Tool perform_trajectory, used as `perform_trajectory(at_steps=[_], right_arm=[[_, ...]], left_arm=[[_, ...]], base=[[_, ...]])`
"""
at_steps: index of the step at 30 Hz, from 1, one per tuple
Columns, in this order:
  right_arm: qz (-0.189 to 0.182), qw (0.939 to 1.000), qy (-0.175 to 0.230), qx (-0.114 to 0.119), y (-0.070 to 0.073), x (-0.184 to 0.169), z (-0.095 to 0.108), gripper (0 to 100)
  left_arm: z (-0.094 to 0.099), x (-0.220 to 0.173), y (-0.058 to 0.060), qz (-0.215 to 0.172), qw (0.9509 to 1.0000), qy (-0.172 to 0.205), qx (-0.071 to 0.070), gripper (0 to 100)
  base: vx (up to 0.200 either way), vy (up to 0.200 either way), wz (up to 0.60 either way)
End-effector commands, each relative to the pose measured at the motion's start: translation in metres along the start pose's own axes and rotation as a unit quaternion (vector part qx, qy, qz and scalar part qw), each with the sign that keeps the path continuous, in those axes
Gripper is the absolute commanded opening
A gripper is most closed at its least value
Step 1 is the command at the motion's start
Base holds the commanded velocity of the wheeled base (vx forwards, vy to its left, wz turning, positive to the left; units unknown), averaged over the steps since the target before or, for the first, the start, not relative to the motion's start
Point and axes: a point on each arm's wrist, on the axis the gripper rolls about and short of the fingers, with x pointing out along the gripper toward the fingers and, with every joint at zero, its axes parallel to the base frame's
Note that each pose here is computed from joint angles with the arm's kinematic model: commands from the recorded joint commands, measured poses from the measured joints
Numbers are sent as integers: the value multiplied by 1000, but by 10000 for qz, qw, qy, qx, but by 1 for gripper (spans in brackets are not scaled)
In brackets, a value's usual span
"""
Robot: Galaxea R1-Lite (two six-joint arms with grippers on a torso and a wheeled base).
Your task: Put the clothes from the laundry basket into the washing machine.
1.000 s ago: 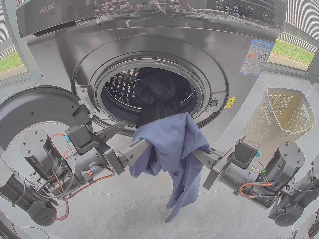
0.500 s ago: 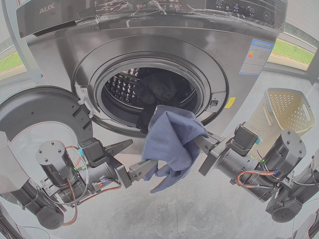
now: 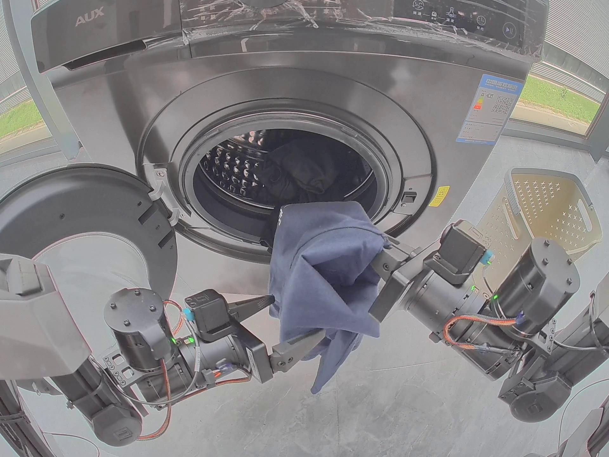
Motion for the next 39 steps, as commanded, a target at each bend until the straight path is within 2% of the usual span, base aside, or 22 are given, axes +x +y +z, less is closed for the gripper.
perform_trajectory(at_steps=[1,3,16,20,24,30,31,39], right_arm=[[-48,10000,-48,0,-1,3,1,0],[-59,10000,-26,-4,-2,4,-1,0],[-20,10000,5,46,1,4,-3,0],[-24,10000,27,43,1,3,-4,0],[-15,10000,21,46,2,3,-4,0],[-13,10000,53,43,1,2,-5,0],[-11,10000,45,44,1,3,-5,0],[-28,9999,96,44,0,2,-7,0]], left_arm=[[-13,6,0,-24,9997,249,42,100],[-18,9,0,-47,9994,331,82,100],[-33,29,11,48,9989,455,60,100],[-41,29,13,82,9980,623,37,100],[-44,30,18,148,9975,662,195,100],[-43,30,24,285,9975,611,196,100],[-42,30,24,284,9976,604,198,0],[-31,34,23,286,9986,361,255,0]], base=[[0,0,0],[0,0,0],[0,0,0],[0,0,0],[0,0,0],[0,0,0],[0,0,0],[0,0,0]])
